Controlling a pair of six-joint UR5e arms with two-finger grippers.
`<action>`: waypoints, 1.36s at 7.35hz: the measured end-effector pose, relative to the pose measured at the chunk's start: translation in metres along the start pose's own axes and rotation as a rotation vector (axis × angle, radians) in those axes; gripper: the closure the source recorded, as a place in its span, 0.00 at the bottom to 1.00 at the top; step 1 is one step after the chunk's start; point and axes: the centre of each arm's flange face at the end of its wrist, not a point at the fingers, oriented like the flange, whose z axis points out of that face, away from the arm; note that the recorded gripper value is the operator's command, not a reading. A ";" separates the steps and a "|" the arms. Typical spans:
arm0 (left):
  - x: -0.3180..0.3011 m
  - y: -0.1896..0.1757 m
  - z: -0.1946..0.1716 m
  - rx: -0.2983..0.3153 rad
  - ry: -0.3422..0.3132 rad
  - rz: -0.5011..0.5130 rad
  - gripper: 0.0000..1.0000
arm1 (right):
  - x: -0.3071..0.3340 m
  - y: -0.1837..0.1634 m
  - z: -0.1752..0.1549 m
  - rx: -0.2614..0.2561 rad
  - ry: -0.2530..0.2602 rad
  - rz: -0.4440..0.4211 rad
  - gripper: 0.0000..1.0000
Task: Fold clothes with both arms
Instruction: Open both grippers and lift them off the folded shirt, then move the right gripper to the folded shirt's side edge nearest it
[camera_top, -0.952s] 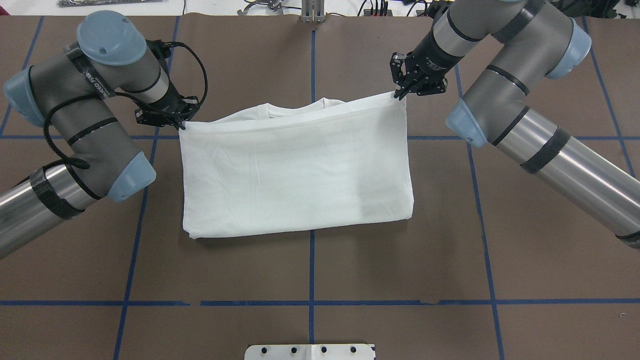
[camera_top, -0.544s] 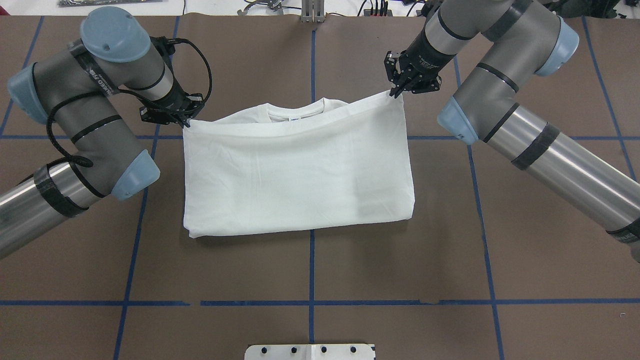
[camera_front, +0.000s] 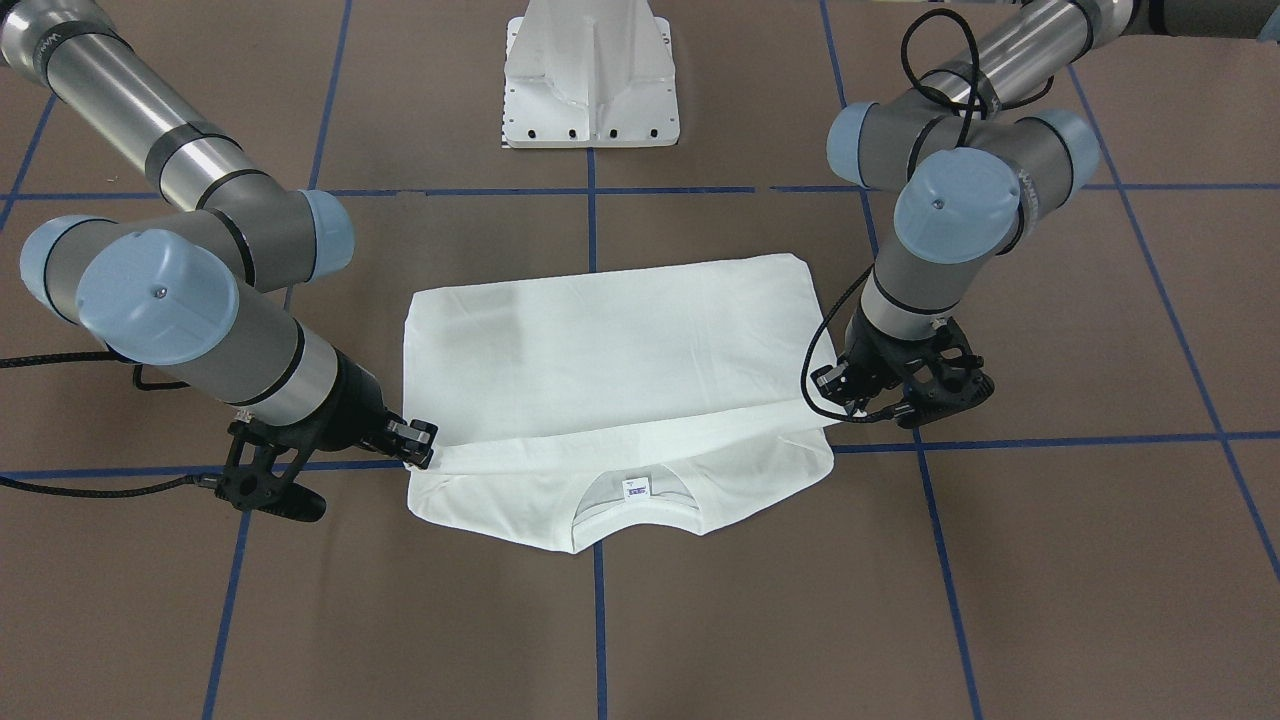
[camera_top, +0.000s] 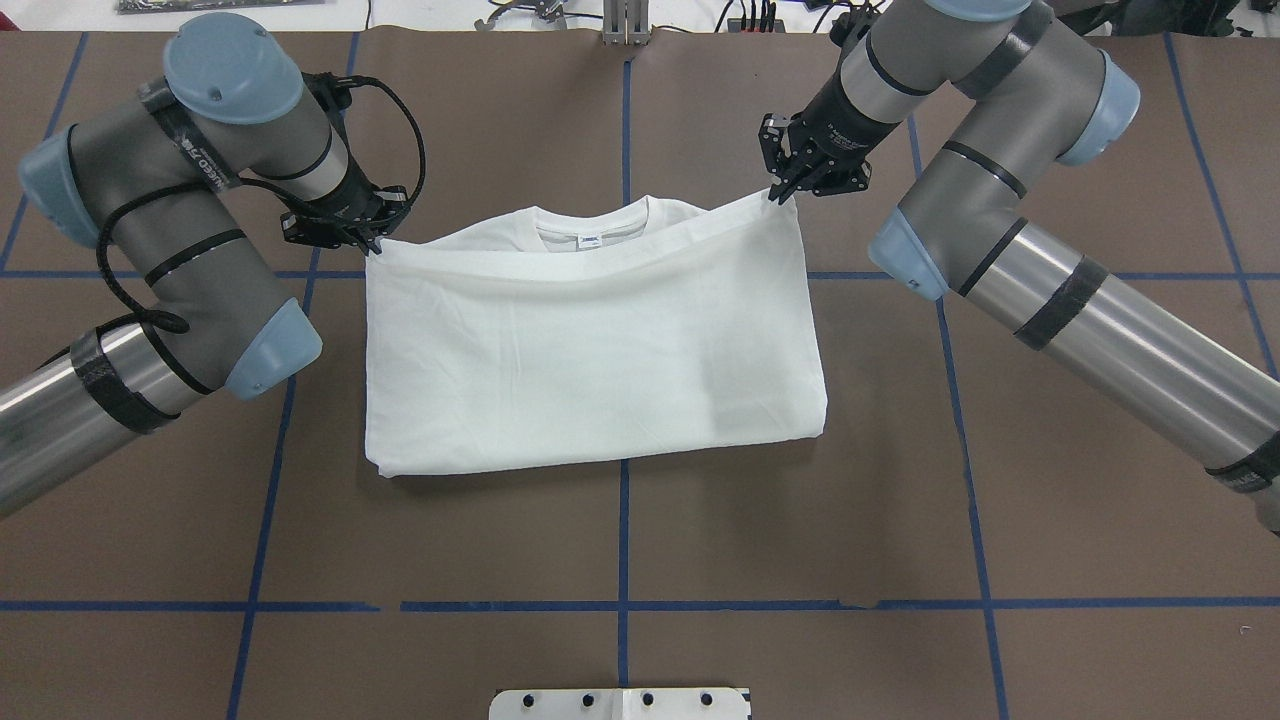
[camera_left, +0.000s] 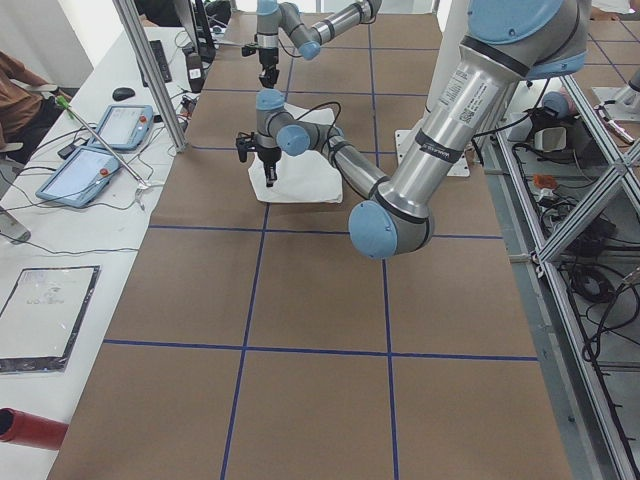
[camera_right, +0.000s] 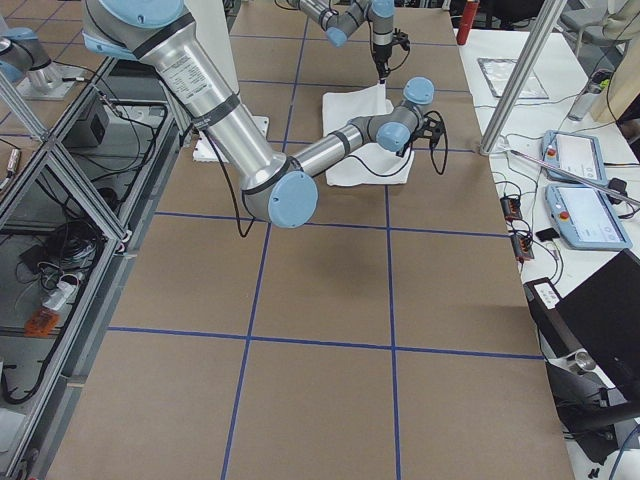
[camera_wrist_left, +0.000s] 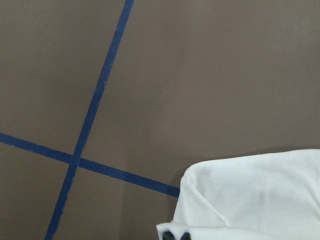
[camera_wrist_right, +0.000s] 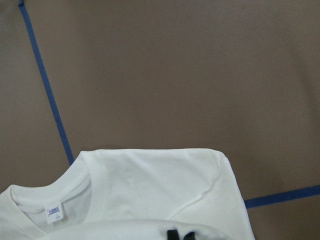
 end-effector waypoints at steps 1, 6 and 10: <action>0.001 -0.001 0.003 0.000 -0.001 0.001 1.00 | 0.002 0.000 0.001 0.001 -0.007 -0.006 1.00; 0.004 -0.001 0.007 0.006 0.021 0.009 0.00 | 0.005 0.011 0.012 -0.003 -0.022 -0.033 0.00; 0.000 -0.004 0.006 0.021 0.017 0.001 0.00 | 0.053 0.034 0.019 -0.003 -0.050 -0.094 0.00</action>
